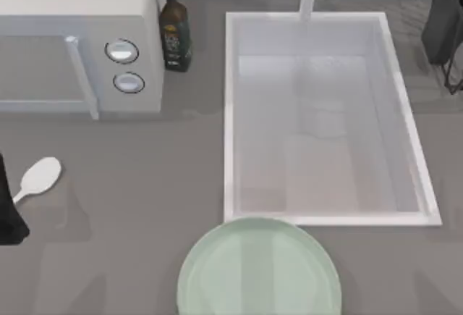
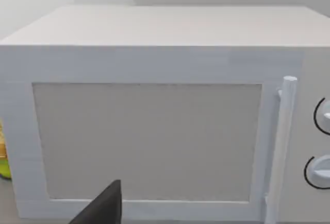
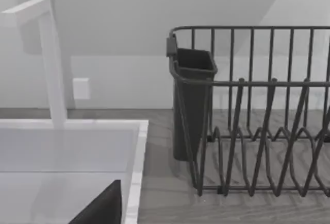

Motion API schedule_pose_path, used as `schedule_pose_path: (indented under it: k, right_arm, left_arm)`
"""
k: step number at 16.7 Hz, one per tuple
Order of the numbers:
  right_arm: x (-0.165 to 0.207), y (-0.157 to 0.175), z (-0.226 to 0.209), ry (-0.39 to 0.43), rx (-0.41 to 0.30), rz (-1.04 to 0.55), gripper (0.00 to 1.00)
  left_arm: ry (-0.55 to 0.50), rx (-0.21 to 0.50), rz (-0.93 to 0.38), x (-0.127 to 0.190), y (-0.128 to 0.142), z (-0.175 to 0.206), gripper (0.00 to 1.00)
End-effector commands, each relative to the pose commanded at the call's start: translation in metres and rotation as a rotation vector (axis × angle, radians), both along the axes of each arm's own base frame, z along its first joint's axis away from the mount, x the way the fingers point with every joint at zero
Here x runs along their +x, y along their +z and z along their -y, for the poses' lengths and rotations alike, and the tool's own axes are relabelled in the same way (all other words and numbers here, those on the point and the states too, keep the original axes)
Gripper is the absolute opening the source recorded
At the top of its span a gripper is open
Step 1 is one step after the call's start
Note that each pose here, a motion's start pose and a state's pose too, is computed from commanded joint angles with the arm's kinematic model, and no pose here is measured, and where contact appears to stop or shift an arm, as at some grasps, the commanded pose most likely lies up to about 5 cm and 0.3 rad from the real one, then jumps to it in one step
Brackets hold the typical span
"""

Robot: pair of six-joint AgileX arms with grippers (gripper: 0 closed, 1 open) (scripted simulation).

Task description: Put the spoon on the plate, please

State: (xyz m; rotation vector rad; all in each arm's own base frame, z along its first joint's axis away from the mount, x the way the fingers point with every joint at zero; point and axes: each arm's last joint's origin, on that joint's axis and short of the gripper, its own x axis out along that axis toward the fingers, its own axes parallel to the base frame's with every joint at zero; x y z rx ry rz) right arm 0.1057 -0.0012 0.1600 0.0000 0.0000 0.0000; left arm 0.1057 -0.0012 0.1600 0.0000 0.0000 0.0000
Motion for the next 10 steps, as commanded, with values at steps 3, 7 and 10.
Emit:
schedule_pose_path:
  k: [3, 7, 10]
  right_arm:
    - [0.0, 0.0, 0.0, 0.0, 0.0, 0.0, 1.0]
    - [0.0, 0.0, 0.0, 0.0, 0.0, 0.0, 1.0]
    - [0.0, 0.0, 0.0, 0.0, 0.0, 0.0, 1.0]
  left_arm:
    - [0.002, 0.007, -0.01, 0.0, 0.002, 0.0, 1.0]
    - [0.012, 0.084, -0.148, 0.004, 0.022, -0.002, 1.0]
    - [0.002, 0.177, -0.36, 0.017, 0.042, -0.005, 1.0]
